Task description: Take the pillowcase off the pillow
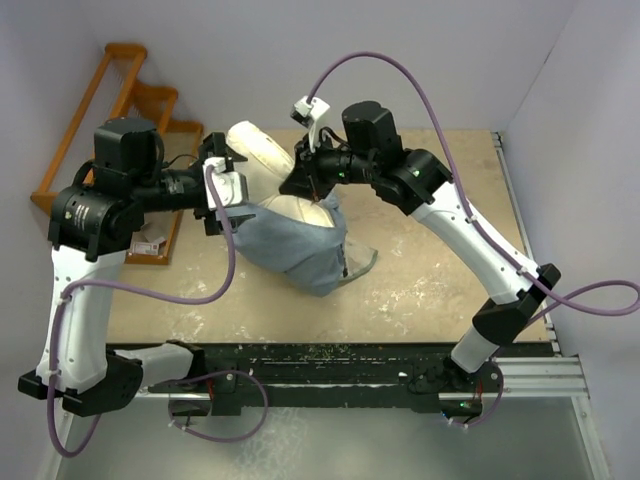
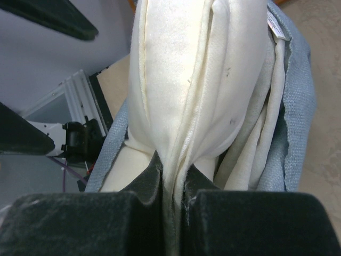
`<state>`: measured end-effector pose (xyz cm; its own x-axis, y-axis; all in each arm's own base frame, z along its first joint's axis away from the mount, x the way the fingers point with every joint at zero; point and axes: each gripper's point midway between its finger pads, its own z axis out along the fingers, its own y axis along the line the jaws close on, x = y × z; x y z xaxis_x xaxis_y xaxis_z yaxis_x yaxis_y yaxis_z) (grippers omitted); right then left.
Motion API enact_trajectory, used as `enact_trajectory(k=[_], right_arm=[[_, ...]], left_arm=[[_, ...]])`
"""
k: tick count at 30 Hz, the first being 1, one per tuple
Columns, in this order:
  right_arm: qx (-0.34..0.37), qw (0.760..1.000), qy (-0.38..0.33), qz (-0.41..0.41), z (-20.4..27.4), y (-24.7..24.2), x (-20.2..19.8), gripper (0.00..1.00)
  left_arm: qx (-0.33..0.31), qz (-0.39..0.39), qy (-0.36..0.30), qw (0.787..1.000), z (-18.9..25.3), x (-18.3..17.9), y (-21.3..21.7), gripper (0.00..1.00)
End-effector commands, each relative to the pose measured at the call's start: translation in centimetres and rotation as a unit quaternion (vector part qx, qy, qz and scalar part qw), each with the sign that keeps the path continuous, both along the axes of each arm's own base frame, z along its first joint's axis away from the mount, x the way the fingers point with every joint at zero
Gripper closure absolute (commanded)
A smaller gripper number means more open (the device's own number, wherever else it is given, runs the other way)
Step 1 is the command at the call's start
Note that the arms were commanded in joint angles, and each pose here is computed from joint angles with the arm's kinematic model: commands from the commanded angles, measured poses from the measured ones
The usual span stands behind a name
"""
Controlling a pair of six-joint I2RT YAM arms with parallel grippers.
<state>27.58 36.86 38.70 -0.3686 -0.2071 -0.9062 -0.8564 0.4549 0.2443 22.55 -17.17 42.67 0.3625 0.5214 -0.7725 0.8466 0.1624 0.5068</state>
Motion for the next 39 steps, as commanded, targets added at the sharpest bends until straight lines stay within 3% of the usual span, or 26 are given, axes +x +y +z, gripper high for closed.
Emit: enact_trajectory(k=[1,11,18,23,32,34,36,38,39], right_arm=[[-0.002,0.999,-0.013,0.032,-0.2,0.2,-0.4,1.0],[-0.019,0.99,-0.102,0.091,2.1,-0.1,-3.7,1.0],[-0.018,0.984,-0.151,0.098,2.6,1.6,-5.6,1.0],[0.015,0.983,-0.157,0.097,4.1,1.0,-6.6,1.0],[0.1,0.973,-0.176,0.109,7.5,-0.6,-8.3,1.0],[0.117,0.969,-0.178,0.126,8.2,-0.4,-9.0,1.0],[0.129,0.967,-0.175,0.13,8.7,-0.5,-9.4,1.0],[0.132,0.97,-0.171,0.113,9.0,-0.5,-8.9,1.0],[0.136,0.971,-0.168,0.1,9.1,-0.7,-8.5,0.94]], left_arm=[[-0.016,-0.013,-0.114,0.993,4.5,0.6,-0.3,0.01],[0.064,-0.035,-0.134,0.988,3.1,1.8,0.0,0.01],[0.117,-0.062,-0.05,0.99,-1.3,0.2,-1.5,0.01],[0.108,-0.051,-0.015,0.993,-2.9,-0.3,-1.6,0.01],[0.083,-0.024,0.012,0.996,-5.7,-0.8,-1.5,0.13],[0.068,-0.014,0.006,0.998,-5.1,0.0,-2.0,0.19],[0.052,-0.011,0.003,0.999,-4.3,0.5,-2.5,0.32],[0.038,-0.01,0.016,0.999,-3.8,0.7,-3.0,0.53],[0.031,-0.005,0.023,0.999,-3.7,0.9,-3.2,0.7]])
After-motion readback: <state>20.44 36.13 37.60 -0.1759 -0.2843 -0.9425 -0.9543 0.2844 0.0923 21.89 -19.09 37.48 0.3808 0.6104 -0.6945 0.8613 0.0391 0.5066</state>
